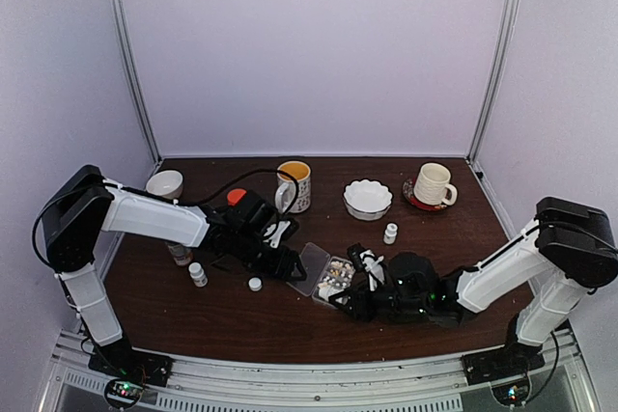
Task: Sort the pills into containers
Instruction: Pour the pill into the compartment of the pill container.
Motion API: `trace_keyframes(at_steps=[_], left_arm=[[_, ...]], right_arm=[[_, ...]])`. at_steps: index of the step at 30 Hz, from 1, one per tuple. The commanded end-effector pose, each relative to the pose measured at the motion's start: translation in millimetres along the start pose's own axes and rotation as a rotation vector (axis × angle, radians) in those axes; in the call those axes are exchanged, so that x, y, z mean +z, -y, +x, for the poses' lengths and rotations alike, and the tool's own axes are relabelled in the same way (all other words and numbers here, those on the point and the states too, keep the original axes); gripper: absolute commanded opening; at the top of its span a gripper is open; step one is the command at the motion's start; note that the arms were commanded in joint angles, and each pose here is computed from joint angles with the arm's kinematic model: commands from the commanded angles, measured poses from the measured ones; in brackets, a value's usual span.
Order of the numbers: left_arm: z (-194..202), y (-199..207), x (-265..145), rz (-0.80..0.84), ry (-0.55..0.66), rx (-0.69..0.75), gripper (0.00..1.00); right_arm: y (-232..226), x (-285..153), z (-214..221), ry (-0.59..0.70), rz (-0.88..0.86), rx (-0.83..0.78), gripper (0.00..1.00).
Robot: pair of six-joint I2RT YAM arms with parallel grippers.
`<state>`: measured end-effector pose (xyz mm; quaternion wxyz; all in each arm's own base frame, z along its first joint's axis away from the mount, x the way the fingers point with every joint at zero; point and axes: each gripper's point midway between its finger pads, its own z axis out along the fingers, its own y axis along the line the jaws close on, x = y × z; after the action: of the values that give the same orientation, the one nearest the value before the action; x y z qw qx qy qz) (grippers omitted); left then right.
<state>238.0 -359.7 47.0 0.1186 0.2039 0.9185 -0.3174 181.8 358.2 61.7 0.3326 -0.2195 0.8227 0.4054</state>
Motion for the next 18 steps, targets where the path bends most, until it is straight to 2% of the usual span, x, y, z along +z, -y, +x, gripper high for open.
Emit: trace_keyframes(at_steps=[1, 9, 12, 15, 18], left_arm=[[-9.8, 7.7, 2.2, 0.035, 0.017, 0.012, 0.60], [-9.4, 6.3, 4.8, 0.033, 0.009, 0.012, 0.57], [-10.1, 6.3, 4.2, 0.030, 0.007, 0.018, 0.57], [-10.8, 6.6, 4.2, 0.030, 0.008, 0.018, 0.56], [-10.5, 7.1, 4.2, 0.032, 0.006, 0.020, 0.56]], right_arm=[[3.2, 0.0, -9.4, 0.014, 0.035, -0.018, 0.00], [3.8, 2.8, -7.4, -0.019, 0.052, -0.041, 0.00], [0.4, -0.6, -10.9, 0.009, 0.029, -0.034, 0.00], [4.7, 3.6, -5.2, -0.039, 0.060, -0.052, 0.00], [-2.2, -4.2, -14.5, 0.032, 0.015, -0.032, 0.00]])
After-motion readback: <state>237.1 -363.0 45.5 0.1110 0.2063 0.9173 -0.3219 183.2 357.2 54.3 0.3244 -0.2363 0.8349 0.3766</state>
